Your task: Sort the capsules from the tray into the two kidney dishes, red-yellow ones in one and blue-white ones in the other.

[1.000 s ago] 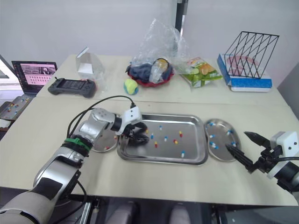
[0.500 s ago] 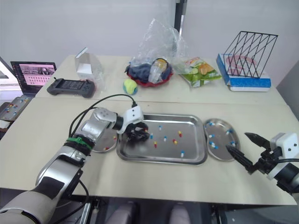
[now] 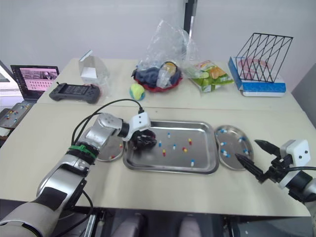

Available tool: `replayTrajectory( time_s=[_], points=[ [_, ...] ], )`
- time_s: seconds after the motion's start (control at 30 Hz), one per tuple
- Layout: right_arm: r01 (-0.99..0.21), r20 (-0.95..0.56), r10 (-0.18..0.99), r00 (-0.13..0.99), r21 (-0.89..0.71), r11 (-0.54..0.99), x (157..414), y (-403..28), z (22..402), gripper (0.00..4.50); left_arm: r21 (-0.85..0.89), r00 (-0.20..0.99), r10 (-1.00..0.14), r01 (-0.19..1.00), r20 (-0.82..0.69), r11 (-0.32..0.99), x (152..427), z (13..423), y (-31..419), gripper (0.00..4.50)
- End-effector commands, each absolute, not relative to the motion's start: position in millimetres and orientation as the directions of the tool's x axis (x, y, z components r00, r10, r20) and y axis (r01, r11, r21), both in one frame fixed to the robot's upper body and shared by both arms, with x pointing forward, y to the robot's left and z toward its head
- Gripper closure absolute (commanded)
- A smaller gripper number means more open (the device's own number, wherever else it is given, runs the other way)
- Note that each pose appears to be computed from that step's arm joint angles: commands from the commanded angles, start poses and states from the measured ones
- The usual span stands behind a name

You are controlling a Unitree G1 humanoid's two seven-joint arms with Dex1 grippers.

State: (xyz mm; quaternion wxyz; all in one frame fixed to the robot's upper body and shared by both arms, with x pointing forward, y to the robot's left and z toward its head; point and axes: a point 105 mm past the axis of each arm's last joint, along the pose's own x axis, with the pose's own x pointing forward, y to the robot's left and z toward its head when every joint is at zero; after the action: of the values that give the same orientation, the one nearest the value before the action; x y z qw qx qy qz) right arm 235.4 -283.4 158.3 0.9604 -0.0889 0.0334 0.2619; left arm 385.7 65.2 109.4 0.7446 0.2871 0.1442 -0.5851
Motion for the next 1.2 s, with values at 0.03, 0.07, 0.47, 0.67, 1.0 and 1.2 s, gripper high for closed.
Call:
replayTrajectory(
  time_s=[0.03, 0.07, 0.47, 0.67, 1.0, 1.2],
  points=[
    [-0.508, -0.086, 0.502, 0.861, -0.189, 0.84, 236.8, -282.7, 166.8, 0.0, 0.281, 0.288, -0.8, 0.947, -0.526, 0.157, 386.5, 117.7, 65.5, 4.1],
    [-0.508, -0.086, 0.501, 0.861, -0.19, 0.84, 236.8, -283.0, 166.9, 0.0, 0.279, 0.286, -0.803, 0.948, -0.522, 0.156, 386.1, 118.6, 64.9, 4.1],
    [-0.518, -0.089, 0.511, 0.855, -0.186, 0.835, 238.4, -283.0, 168.2, 0.0, 0.245, 0.312, -0.865, 0.942, -0.392, 0.228, 386.6, 166.4, 70.4, 4.1],
    [-0.56, -0.092, 0.553, 0.828, -0.18, 0.808, 248.6, -275.7, 169.7, 0.0, 0.314, 0.513, -0.766, 0.855, -0.388, 0.414, 389.1, 195.6, 156.8, 4.1],
    [-0.598, -0.099, 0.591, 0.801, -0.179, 0.781, 259.7, -271.0, 170.5, 0.0, 0.295, 0.584, -0.686, 0.812, -0.435, 0.504, 380.9, 172.3, 195.4, 4.1],
    [-0.61, -0.101, 0.603, 0.791, -0.184, 0.771, 262.8, -269.7, 172.5, 0.0, 0.279, 0.577, -0.651, 0.814, -0.493, 0.51, 377.2, 140.8, 203.8, 4.1]
  ],
)
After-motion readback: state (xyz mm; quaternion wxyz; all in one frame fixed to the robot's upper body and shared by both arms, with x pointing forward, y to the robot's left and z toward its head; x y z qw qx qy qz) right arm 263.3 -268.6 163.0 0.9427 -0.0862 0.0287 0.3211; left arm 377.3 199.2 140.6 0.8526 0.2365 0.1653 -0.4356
